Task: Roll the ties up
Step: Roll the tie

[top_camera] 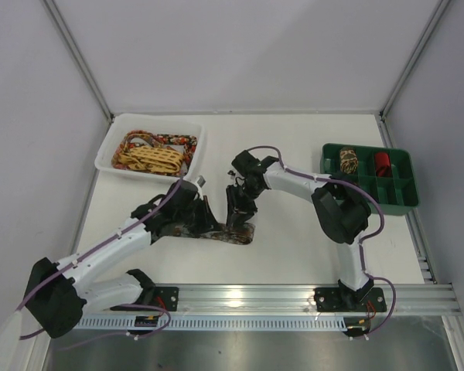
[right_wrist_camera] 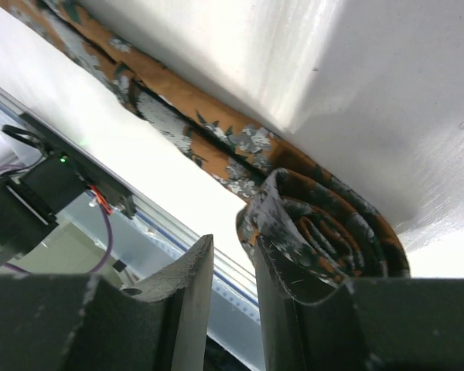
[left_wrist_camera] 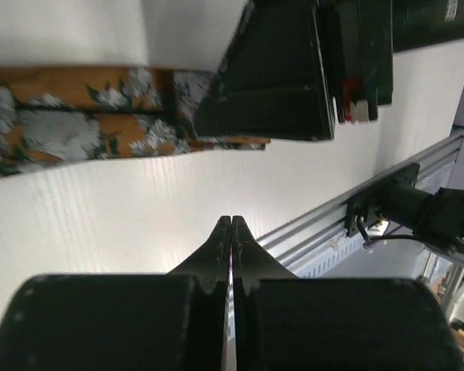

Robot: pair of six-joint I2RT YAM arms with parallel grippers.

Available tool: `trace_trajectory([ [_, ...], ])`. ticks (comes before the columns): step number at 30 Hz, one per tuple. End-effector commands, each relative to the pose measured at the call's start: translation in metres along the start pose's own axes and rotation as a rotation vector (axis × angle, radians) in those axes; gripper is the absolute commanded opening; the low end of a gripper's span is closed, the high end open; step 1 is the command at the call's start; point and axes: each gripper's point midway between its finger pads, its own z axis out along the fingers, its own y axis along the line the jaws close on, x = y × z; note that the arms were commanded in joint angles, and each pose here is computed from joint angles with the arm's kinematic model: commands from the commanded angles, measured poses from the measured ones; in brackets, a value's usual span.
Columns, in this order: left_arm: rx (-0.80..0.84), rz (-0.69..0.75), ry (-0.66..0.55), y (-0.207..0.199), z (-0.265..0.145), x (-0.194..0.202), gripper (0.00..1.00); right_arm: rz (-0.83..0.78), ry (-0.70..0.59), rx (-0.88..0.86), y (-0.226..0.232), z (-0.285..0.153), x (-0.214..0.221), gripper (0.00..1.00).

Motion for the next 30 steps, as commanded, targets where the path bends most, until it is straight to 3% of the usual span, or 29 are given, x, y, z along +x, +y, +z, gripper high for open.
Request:
trace_trajectory([
  [1,-0.025,0.106,-0.065,0.003,-0.010,-0.032,0.00,-0.021,-0.088,-0.071,0.034,-0.031,-0.014,0.34],
  [6,-0.038,0.069,-0.114,0.012,-0.009,-0.070,0.00,-0.014,-0.166,-0.038,0.039,-0.055,-0.019,0.39],
  [12,0.037,0.102,0.021,-0.004,0.030,-0.092,0.01,0.046,-0.270,0.039,0.025,-0.079,-0.012,0.43],
  [14,0.090,0.134,0.065,-0.018,0.040,-0.100,0.01,0.104,-0.280,0.076,0.007,-0.074,0.003,0.40],
  [15,0.074,0.128,0.104,-0.013,0.054,-0.100,0.01,0.066,-0.368,0.058,0.017,-0.087,0.003,0.39],
  [17,0.044,0.145,0.117,-0.010,0.062,-0.107,0.01,0.080,-0.396,0.107,-0.005,-0.072,0.023,0.36],
  [20,0.027,0.188,0.120,-0.015,0.071,-0.125,0.01,0.017,-0.492,0.107,-0.007,-0.054,0.044,0.24],
  [25,-0.066,0.211,0.240,-0.001,0.097,-0.113,0.01,-0.054,-0.631,0.101,0.006,-0.021,0.064,0.00],
  [30,-0.153,0.260,0.303,0.006,0.105,-0.094,0.01,-0.027,-0.748,0.182,-0.009,-0.001,0.067,0.00],
])
